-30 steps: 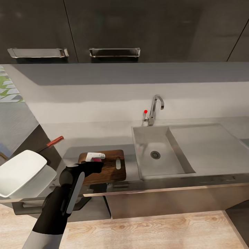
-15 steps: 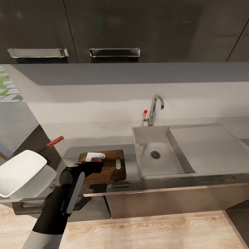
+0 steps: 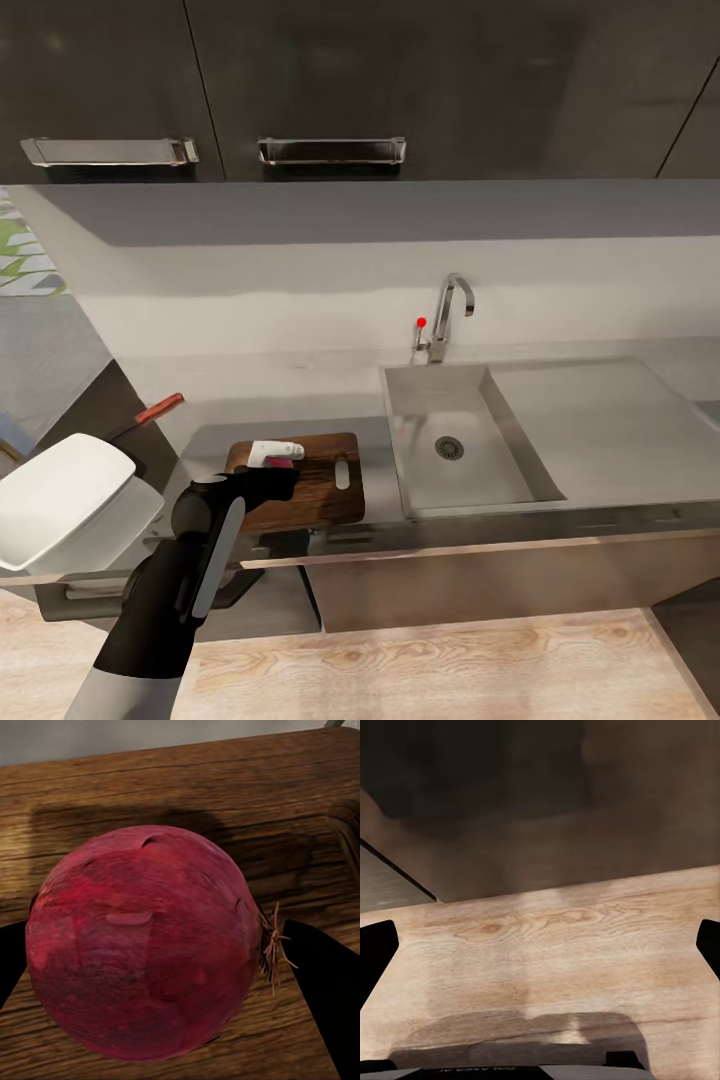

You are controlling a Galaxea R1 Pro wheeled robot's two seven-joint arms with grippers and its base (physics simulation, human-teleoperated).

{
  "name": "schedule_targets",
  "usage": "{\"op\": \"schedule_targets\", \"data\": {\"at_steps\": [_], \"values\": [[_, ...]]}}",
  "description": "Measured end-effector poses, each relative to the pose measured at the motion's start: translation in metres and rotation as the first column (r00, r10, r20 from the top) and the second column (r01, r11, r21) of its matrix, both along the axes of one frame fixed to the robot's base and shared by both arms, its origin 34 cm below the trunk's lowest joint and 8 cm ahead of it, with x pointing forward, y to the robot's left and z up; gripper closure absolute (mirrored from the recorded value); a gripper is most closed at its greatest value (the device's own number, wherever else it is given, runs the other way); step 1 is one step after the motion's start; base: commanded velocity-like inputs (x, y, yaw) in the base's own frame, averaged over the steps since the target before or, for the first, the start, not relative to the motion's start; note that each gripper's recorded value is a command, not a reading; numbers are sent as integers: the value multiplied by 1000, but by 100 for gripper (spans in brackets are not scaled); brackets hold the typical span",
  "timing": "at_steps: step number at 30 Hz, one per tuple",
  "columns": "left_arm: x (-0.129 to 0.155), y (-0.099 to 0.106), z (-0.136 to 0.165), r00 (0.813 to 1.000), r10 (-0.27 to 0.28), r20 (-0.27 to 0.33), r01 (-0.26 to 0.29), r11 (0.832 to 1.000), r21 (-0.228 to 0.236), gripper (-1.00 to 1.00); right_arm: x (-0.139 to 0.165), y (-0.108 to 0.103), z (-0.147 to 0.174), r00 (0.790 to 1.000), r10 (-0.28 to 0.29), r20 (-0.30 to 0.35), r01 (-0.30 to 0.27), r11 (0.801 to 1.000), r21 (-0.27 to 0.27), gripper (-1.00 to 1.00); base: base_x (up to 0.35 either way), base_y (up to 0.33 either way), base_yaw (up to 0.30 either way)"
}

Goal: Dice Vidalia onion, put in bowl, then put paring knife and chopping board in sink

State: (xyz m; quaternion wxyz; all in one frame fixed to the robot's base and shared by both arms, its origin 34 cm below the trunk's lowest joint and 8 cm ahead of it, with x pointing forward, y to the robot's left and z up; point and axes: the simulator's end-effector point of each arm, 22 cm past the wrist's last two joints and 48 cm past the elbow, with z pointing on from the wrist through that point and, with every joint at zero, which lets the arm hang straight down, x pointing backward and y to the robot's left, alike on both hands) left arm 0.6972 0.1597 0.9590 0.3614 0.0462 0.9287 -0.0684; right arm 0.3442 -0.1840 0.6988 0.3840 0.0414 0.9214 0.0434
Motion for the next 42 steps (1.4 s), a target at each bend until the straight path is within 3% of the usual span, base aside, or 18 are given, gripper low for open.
{"op": "schedule_targets", "data": {"at_steps": [22, 23, 42], "values": [[-1, 0, -6, 1000, 0, -11, 0, 1000, 0, 100, -3, 0, -3, 1000, 0, -11, 0, 1000, 0, -100, 0, 0, 0], [-1, 0, -6, 1000, -1, -11, 1, 1000, 0, -100, -3, 0, -3, 1000, 0, -11, 0, 1000, 0, -100, 0, 0, 0], [0, 1, -6, 1000, 3, -11, -3, 1000, 1, -100, -3, 0, -3, 1000, -1, -11, 1, 1000, -1, -100, 0, 0, 0]]}}
